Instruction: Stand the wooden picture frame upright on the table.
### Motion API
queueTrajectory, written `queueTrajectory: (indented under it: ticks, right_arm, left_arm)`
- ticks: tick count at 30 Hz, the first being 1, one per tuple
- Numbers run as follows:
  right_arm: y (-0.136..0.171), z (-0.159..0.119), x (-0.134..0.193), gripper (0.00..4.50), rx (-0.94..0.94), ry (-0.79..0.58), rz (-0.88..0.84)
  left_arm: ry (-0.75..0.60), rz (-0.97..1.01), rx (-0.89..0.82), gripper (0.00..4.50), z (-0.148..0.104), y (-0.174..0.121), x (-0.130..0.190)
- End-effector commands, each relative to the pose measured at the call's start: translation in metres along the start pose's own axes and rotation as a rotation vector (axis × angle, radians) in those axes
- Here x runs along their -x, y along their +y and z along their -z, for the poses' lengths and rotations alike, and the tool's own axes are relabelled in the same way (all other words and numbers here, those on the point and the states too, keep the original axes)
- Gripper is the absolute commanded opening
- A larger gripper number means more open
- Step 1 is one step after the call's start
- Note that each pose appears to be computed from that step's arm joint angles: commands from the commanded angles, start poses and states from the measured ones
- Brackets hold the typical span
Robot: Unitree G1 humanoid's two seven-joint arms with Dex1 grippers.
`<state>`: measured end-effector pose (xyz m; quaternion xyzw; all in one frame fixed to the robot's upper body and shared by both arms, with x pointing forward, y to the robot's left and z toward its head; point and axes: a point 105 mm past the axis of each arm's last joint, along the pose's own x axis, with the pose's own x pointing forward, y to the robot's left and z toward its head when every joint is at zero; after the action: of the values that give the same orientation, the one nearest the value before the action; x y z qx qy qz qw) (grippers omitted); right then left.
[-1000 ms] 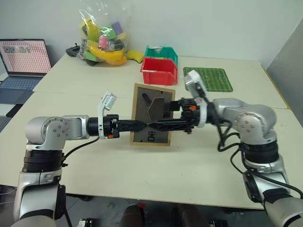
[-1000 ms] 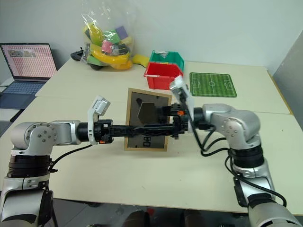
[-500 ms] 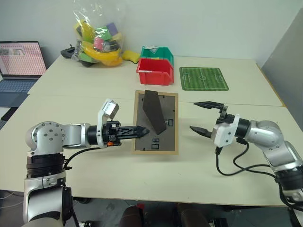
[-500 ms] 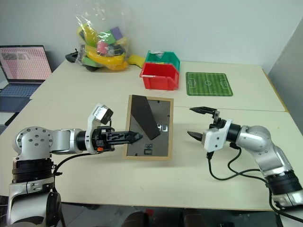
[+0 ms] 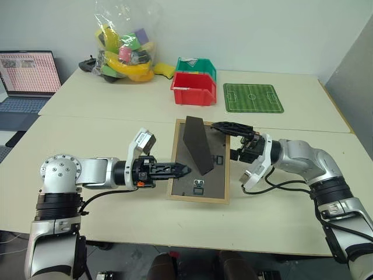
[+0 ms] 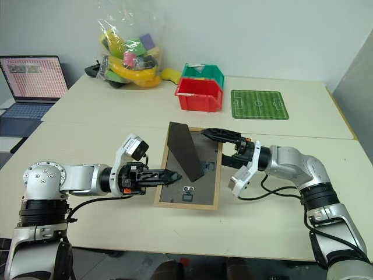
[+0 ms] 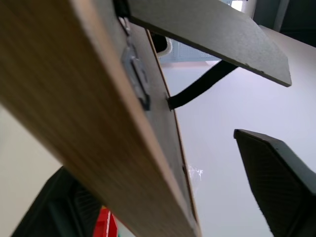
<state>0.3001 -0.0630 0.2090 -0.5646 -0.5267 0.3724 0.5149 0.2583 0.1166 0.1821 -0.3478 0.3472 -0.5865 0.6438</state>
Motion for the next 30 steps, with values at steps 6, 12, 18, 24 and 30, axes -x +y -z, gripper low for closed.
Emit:
queueTrajectory:
  ticks: [6, 12, 18, 24, 30]
  right_arm:
    - [-0.020, 0.000, 0.002, 1.99, 0.043, -0.023, 0.063]
    - [-0.020, -0.001, 0.007, 1.67, -0.013, -0.029, 0.070]
    - [-0.027, 0.000, 0.014, 1.37, -0.155, -0.014, 0.112]
    - [-0.013, 0.019, 0.011, 1.37, -0.481, 0.071, 0.102]
    - [0.021, 0.057, 0.000, 1.36, -1.153, 0.224, 0.145]
  left_arm:
    - [-0.015, 0.006, -0.023, 1.29, 0.002, -0.008, -0.002]
    - [-0.054, -0.006, -0.035, 1.99, 0.001, -0.007, -0.004]
    - [-0.243, -0.081, -0.047, 3.28, -0.028, -0.006, 0.024]
    - [-0.480, -0.294, -0.142, 4.47, -0.047, -0.002, 0.062]
    - [-0.542, -0.737, -0.553, 4.50, -0.049, 0.000, 0.077]
